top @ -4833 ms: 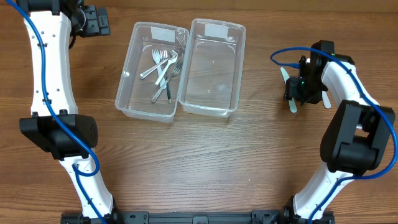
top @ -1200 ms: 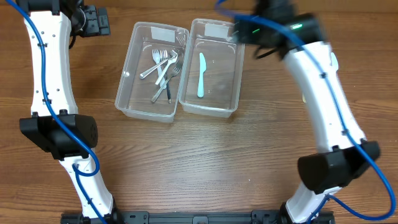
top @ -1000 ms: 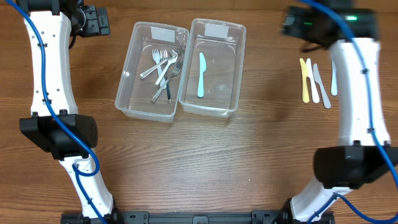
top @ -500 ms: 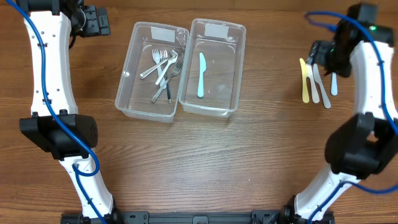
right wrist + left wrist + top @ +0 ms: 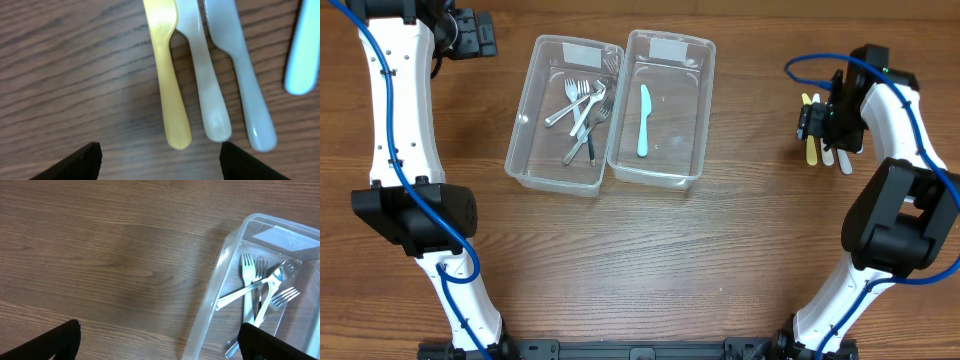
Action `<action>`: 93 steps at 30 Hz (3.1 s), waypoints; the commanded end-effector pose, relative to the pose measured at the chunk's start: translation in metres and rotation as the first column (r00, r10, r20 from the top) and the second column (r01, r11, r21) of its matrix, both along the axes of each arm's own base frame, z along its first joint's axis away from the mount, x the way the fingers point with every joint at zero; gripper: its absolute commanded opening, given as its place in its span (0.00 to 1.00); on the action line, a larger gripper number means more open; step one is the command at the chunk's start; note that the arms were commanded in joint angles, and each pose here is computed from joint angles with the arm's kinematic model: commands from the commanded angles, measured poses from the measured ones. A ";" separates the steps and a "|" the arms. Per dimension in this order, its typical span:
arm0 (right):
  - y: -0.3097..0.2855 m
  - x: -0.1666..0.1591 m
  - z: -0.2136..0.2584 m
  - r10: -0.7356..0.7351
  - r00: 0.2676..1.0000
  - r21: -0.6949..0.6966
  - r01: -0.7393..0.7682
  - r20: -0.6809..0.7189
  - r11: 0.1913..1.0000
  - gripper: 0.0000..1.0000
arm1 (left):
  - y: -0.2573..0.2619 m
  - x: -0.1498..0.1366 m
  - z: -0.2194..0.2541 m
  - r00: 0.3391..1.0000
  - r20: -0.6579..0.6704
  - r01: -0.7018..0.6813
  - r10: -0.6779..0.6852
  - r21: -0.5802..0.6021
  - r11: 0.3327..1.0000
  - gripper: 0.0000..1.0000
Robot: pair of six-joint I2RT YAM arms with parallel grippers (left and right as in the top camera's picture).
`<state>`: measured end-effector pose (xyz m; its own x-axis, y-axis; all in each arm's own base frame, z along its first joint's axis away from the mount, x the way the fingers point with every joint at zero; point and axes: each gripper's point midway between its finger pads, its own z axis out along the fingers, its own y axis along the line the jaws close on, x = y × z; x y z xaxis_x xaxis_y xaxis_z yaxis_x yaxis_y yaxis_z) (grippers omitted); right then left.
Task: Pack container
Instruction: 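Return the right gripper to the knives and grasp the yellow knife, then carry the yellow knife into the right container and release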
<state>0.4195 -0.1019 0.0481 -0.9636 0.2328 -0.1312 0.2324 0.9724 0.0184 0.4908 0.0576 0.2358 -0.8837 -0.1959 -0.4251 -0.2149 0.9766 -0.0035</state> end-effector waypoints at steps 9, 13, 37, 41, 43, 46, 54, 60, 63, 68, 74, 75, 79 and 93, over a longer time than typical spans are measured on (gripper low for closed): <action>0.008 -0.003 -0.020 0.012 1.000 0.041 -0.013 0.019 0.999 0.78 | 0.005 0.001 0.003 0.999 0.013 -0.030 0.030 -0.003 1.000 1.00; 0.009 0.001 -0.023 0.031 0.999 0.040 -0.033 0.042 0.999 0.76 | 0.005 0.001 0.003 0.999 0.013 -0.030 0.030 -0.003 1.000 1.00; 0.007 -0.011 -0.040 0.024 1.000 0.016 -0.025 0.014 1.000 0.52 | 0.005 0.001 0.003 0.999 0.013 -0.031 0.031 -0.003 1.000 1.00; 0.002 -0.012 -0.040 0.021 1.000 -0.011 -0.021 0.006 1.000 0.51 | 0.005 0.001 0.003 0.999 0.013 -0.031 0.031 -0.003 1.000 1.00; 0.002 -0.012 -0.041 0.021 1.000 -0.011 -0.021 0.005 1.000 0.51 | 0.005 0.001 0.003 0.999 0.013 -0.031 0.031 -0.003 1.000 1.00; 0.002 -0.013 -0.043 0.022 1.000 -0.009 -0.022 0.000 1.000 0.52 | 0.005 0.001 0.003 0.999 0.013 -0.030 0.030 -0.003 1.000 1.00; 0.008 -0.031 -0.061 0.023 0.999 0.007 -0.023 -0.042 1.000 0.50 | 0.005 0.001 0.003 0.999 0.013 -0.030 0.030 -0.003 1.000 1.00; 0.011 -0.032 -0.062 0.029 0.999 0.026 -0.028 -0.041 0.999 0.30 | 0.005 0.001 0.003 0.999 0.013 -0.031 0.031 -0.003 1.000 1.00; 0.011 -0.032 -0.062 0.027 0.999 0.026 -0.026 -0.042 0.999 0.22 | 0.005 0.001 0.003 0.999 0.013 -0.031 0.031 -0.003 1.000 1.00; 0.010 -0.028 -0.053 -0.002 0.999 0.029 0.004 -0.041 1.000 0.12 | 0.005 0.001 0.003 0.999 0.013 -0.030 0.030 -0.003 1.000 1.00; 0.014 0.000 0.010 0.022 0.999 0.010 -0.022 0.037 1.000 0.09 | 0.005 0.001 0.003 0.999 0.013 -0.031 0.031 -0.003 1.000 1.00; 0.018 0.006 0.026 0.033 0.997 0.007 -0.033 0.066 0.999 0.09 | 0.005 0.001 0.003 0.999 0.013 -0.031 0.031 -0.003 1.000 1.00; 0.053 0.027 0.095 0.111 0.973 -0.014 -0.110 0.202 0.994 0.08 | 0.005 0.001 0.003 0.999 0.013 -0.030 0.030 -0.003 1.000 1.00; 0.266 0.011 0.122 0.239 0.917 0.138 -0.295 0.319 0.946 0.04 | 0.005 0.001 0.003 0.999 0.013 -0.030 0.030 -0.003 1.000 1.00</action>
